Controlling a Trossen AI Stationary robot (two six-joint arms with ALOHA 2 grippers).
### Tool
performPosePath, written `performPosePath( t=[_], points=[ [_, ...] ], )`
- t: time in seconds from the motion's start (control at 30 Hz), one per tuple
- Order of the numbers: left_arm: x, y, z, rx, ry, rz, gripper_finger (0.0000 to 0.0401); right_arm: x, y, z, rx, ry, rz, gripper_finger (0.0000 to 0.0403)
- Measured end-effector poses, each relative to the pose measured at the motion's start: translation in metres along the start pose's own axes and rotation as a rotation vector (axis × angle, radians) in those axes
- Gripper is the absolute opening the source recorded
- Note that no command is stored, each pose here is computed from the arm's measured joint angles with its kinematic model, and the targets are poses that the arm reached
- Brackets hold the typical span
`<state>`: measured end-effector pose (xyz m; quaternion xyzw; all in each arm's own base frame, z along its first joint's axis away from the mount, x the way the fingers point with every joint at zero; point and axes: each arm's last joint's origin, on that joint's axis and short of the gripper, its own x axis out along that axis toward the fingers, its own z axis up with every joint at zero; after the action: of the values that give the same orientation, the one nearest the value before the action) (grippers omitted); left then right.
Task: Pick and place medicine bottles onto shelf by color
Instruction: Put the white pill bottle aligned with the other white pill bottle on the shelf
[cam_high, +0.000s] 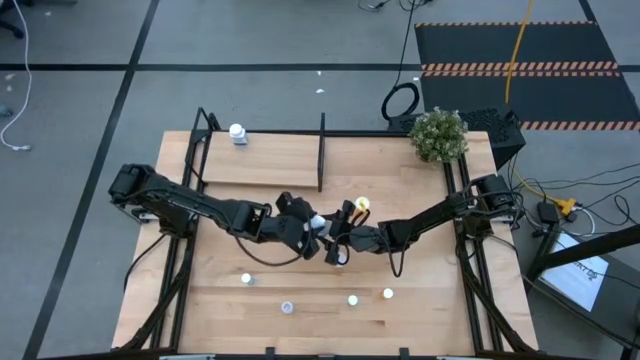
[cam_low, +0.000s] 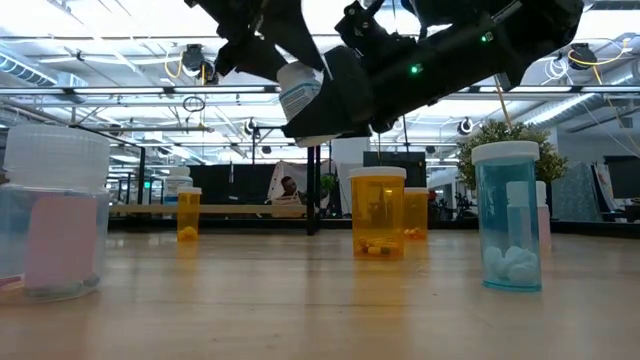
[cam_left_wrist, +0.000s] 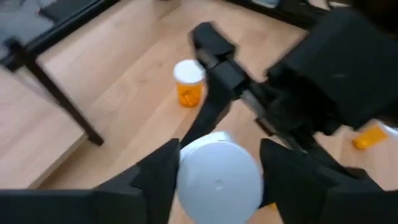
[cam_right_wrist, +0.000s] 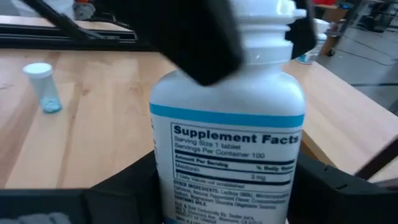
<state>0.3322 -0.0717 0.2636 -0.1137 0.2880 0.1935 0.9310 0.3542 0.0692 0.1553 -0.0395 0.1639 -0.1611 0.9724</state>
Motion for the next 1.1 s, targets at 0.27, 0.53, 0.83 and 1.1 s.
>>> performPosePath(
  t=[0.27, 0.53, 0.83, 1.1],
  points=[
    [-0.008, -0.002, 0.003, 0.059, -0.021, -0.02, 0.0347, -0.001, 0.0, 0.001, 0.001, 0.005, 0.034, 0.0252],
    [-0.04, 0.005, 0.015, 0.199, -0.07, -0.055, 0.0391, -0.007, -0.002, 0.009, -0.005, 0.035, 0.237, 0.0233],
    [-0.066, -0.005, 0.013, 0.357, -0.106, -0.125, 0.0392, -0.007, -0.013, 0.017, -0.054, 0.04, 0.512, 0.0243],
    [-0.056, -0.032, -0.01, 0.327, -0.071, -0.123, 0.0392, -0.011, -0.023, 0.021, -0.022, 0.086, 0.596, 0.0237]
  ],
)
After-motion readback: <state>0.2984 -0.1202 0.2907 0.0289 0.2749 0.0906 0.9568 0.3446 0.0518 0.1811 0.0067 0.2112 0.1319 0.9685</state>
